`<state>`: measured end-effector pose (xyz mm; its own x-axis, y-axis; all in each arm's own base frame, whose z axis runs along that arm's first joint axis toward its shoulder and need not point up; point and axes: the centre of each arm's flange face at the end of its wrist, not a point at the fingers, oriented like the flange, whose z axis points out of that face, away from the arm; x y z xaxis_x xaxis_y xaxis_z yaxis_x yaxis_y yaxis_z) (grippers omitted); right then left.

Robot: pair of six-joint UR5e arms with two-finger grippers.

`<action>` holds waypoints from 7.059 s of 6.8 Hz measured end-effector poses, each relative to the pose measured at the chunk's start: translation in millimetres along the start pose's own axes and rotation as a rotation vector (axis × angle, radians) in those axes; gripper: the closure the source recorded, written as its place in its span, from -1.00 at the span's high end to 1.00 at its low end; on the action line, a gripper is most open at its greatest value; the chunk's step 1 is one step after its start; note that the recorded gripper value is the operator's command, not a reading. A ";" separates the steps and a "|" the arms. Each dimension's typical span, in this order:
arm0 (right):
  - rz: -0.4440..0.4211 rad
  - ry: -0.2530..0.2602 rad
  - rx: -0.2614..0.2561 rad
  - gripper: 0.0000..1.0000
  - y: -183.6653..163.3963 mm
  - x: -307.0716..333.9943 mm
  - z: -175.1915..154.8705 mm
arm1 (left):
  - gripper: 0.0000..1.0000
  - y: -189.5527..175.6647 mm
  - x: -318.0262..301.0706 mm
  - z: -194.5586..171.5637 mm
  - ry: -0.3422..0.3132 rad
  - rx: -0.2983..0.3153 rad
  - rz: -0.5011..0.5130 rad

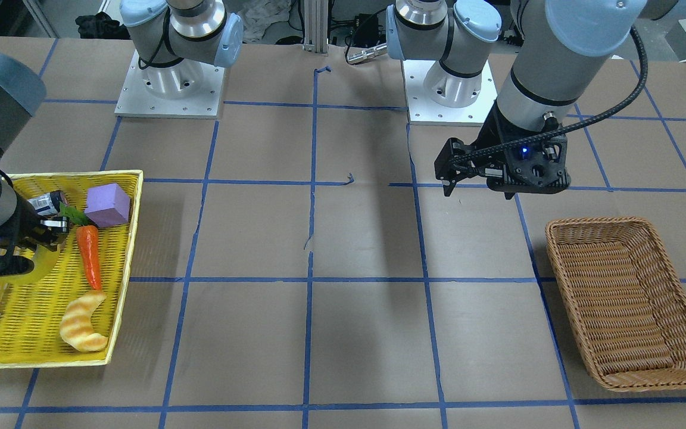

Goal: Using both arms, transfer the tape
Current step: 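Lower the right gripper into the yellow tray and grasp the tape roll, then carry the tape roll with the right gripper to the table center and release, then raise the right gripper back over the tray while the left gripper moves toward the tape, then lower the left gripper onto the tape roll and grasp it, then carry the tape roll with the left gripper into the wicker basket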

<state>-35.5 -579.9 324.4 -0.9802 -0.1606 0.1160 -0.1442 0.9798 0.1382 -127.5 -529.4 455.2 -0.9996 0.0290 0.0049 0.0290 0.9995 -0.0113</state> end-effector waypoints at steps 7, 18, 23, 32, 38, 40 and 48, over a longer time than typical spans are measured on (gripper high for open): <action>0.411 -0.189 0.133 -1.00 -8.1 -397.4 -30.1 | 1.00 -1.0 -0.4 1.2 0.000 -0.002 0.000; 0.441 -0.209 0.115 1.00 -0.7 -398.5 -37.0 | 1.00 7.3 4.7 18.8 0.038 -0.021 0.004; 0.274 -0.129 0.020 1.00 29.7 -177.9 -104.0 | 1.00 42.7 81.8 140.7 0.130 0.040 -0.007; 0.210 -0.129 0.050 1.00 62.2 -162.6 -140.3 | -0.35 62.8 101.1 275.9 0.127 0.018 0.013; 0.195 -0.120 0.070 1.00 62.5 -163.0 -143.9 | -1.00 57.4 89.8 263.3 0.082 0.060 0.088; 0.193 -0.114 0.071 1.00 62.6 -162.7 -143.6 | -1.00 34.9 29.3 232.3 -0.039 0.091 0.141; 0.190 -0.114 0.065 1.00 63.0 -164.3 -140.5 | -1.00 -8.9 -357.9 175.6 -0.117 0.127 0.278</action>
<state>135.6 -508.5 452.3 -0.9990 0.0388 0.0213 0.0400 0.9974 0.0601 229.1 -550.6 278.0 -0.9475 0.2917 -0.1311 0.3073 0.9439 -0.1206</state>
